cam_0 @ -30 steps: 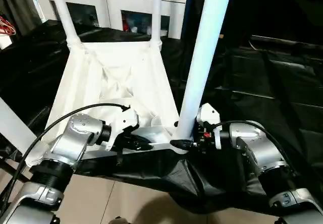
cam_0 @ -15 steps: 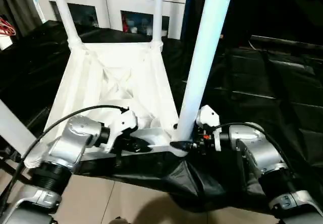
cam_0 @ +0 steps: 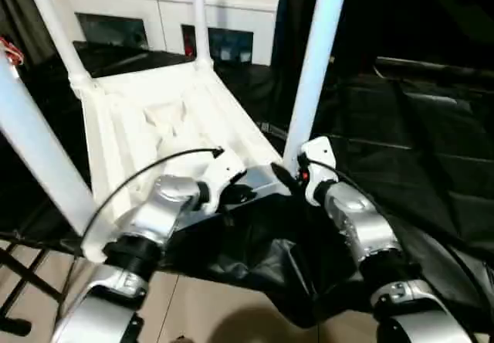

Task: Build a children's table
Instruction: Rotate leg to tighten

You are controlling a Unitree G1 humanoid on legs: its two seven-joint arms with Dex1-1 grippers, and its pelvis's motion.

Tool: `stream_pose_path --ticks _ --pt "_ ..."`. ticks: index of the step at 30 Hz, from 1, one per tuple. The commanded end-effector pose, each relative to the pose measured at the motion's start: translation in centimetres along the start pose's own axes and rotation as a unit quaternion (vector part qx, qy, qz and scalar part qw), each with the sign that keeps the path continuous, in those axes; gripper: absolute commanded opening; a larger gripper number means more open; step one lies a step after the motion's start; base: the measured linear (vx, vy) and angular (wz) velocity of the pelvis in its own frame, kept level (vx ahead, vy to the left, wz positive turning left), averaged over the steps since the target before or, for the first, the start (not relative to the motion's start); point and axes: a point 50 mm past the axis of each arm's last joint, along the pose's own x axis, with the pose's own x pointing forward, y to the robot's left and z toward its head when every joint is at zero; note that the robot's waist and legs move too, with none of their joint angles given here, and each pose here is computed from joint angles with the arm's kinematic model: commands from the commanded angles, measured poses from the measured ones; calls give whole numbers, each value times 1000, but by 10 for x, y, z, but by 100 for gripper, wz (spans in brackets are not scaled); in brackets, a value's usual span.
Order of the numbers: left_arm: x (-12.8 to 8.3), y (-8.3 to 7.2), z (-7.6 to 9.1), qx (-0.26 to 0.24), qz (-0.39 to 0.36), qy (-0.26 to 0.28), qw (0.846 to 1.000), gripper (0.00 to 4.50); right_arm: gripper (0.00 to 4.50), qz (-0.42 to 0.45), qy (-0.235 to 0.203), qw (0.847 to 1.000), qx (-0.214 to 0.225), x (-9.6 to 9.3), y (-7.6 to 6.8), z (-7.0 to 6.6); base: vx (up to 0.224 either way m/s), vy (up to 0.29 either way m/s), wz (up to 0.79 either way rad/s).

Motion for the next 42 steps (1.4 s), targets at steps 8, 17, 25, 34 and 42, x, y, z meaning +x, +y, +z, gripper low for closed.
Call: stream_pose_path --ticks 8,17,25,34,42 --pt "-2 -18 20 39 -92 -71 992 0 380 212 8 976 -40 3 44 1 0 0 0" --pt "-28 -12 8 61 -151 -45 986 0 380 338 26 938 -76 -30 18 0 0 0 0" --pt "-50 -10 -4 68 -195 -22 978 0 336 390 68 912 -104 -45 7 -4 0 0 0" --pt "-56 -13 -9 59 -206 -18 977 0 262 406 77 903 -114 -45 8 -4 0 0 0" --pt "-54 -14 -9 56 -206 -19 977 0 212 413 75 901 -110 -47 11 -7 0 0 0"
